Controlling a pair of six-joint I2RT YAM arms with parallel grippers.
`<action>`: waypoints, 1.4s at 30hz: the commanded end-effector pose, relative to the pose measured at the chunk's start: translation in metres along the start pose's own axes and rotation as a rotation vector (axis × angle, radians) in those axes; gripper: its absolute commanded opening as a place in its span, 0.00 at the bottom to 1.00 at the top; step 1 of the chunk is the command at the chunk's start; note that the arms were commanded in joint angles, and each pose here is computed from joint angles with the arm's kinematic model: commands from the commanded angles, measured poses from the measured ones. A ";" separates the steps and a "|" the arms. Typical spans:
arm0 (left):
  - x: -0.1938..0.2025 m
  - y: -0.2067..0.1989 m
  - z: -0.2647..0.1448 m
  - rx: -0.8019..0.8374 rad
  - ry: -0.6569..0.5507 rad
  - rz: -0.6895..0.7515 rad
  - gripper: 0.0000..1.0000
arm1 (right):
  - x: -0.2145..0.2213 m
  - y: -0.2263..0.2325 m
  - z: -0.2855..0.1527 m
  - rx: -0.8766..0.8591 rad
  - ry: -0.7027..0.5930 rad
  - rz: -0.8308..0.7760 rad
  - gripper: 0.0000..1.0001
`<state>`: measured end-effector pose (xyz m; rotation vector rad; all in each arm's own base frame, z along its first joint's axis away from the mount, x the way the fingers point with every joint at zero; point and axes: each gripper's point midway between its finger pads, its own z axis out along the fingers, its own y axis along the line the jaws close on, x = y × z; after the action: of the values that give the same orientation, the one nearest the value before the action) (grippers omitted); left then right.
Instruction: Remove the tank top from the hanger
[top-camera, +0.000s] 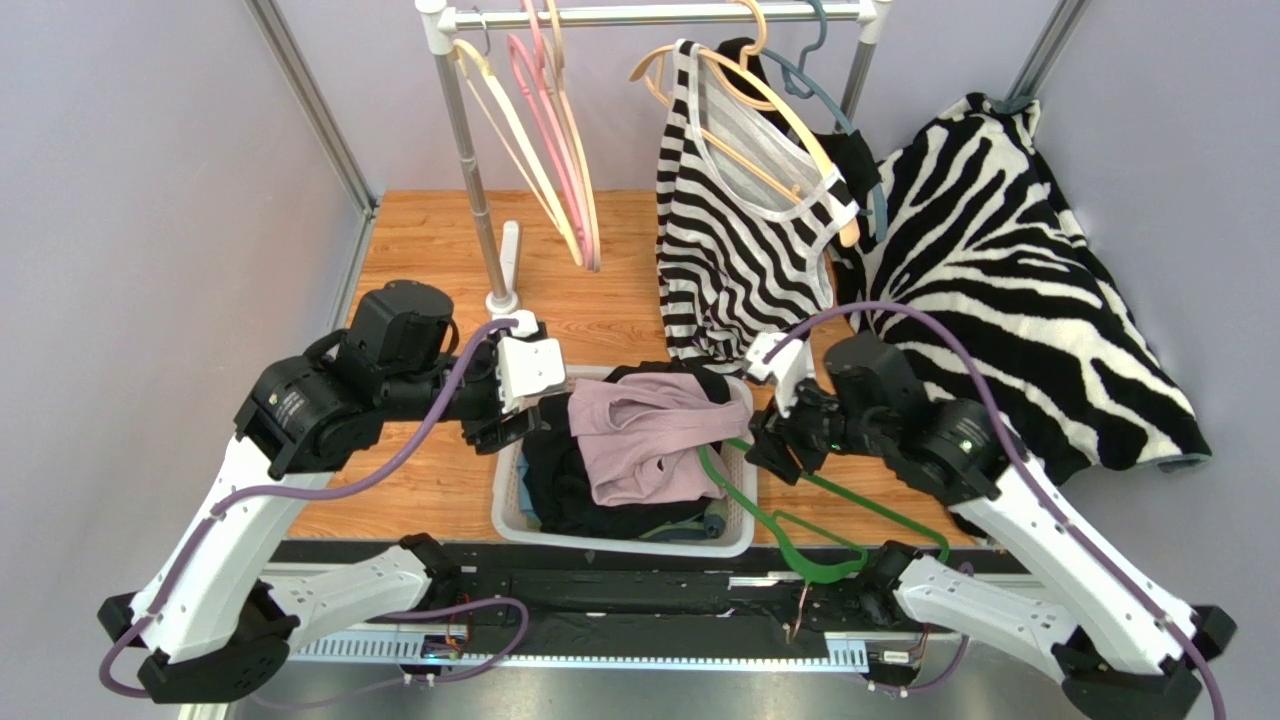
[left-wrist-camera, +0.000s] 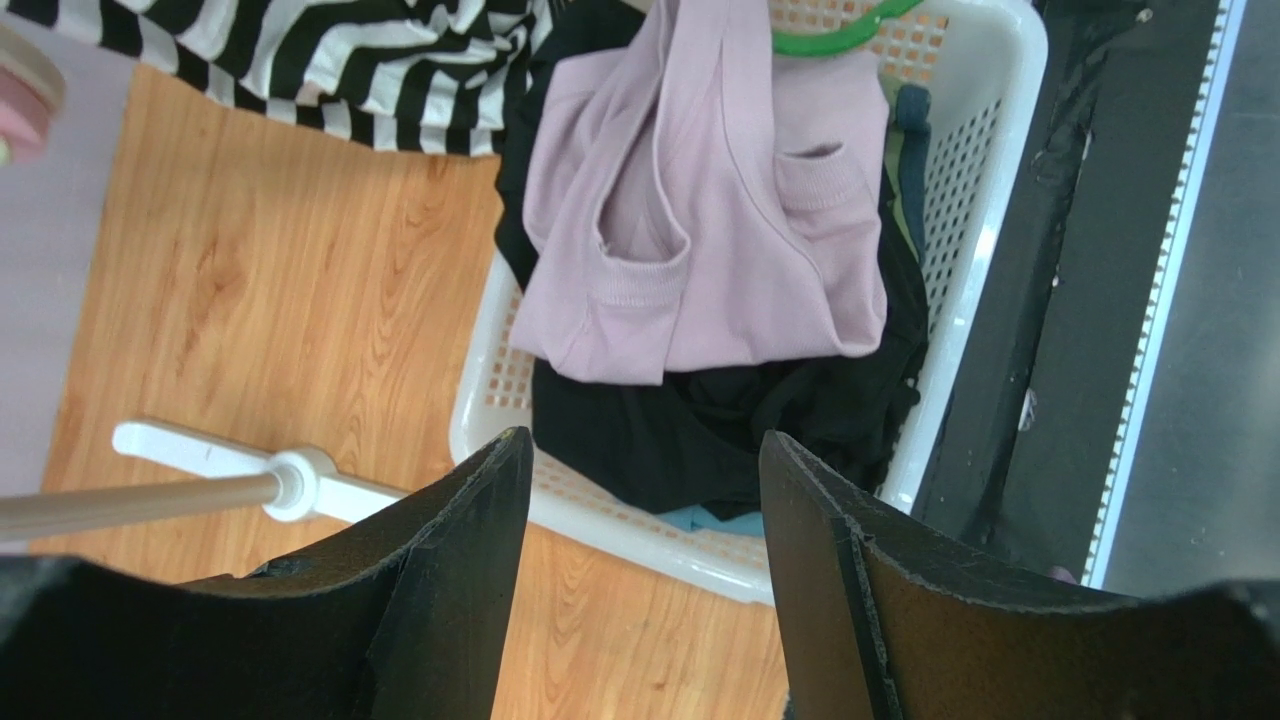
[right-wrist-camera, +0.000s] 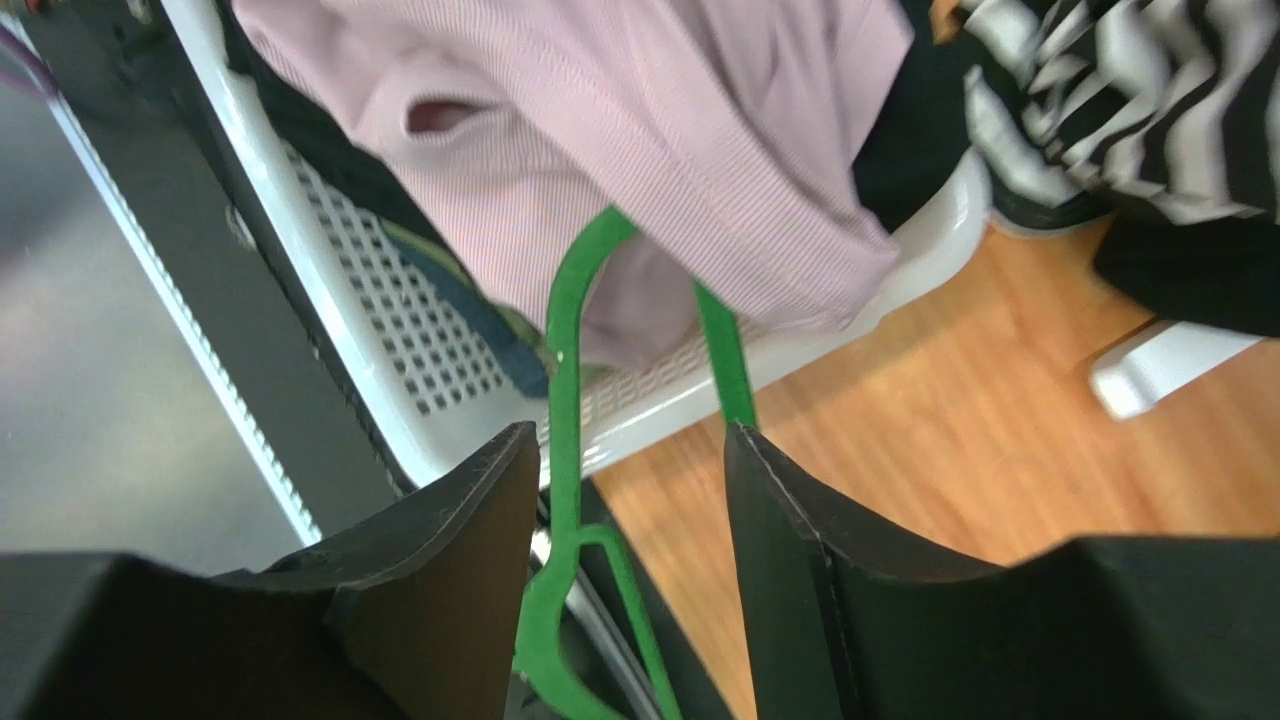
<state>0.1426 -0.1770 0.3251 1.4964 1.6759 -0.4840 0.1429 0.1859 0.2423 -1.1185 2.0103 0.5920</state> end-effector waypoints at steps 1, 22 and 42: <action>-0.027 0.009 0.010 0.018 -0.052 0.010 0.66 | 0.003 0.010 -0.006 -0.043 0.054 -0.007 0.54; 0.029 0.015 0.088 0.045 0.075 -0.092 0.70 | 0.038 0.030 0.079 -0.137 0.157 0.034 0.57; 0.044 0.024 0.137 0.060 0.055 -0.060 0.74 | 0.011 0.028 0.064 -0.103 0.126 0.065 0.00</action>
<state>0.2035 -0.2307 0.2063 1.5202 1.8569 -0.5028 0.1334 0.2353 0.1400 -1.2269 2.3046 0.6581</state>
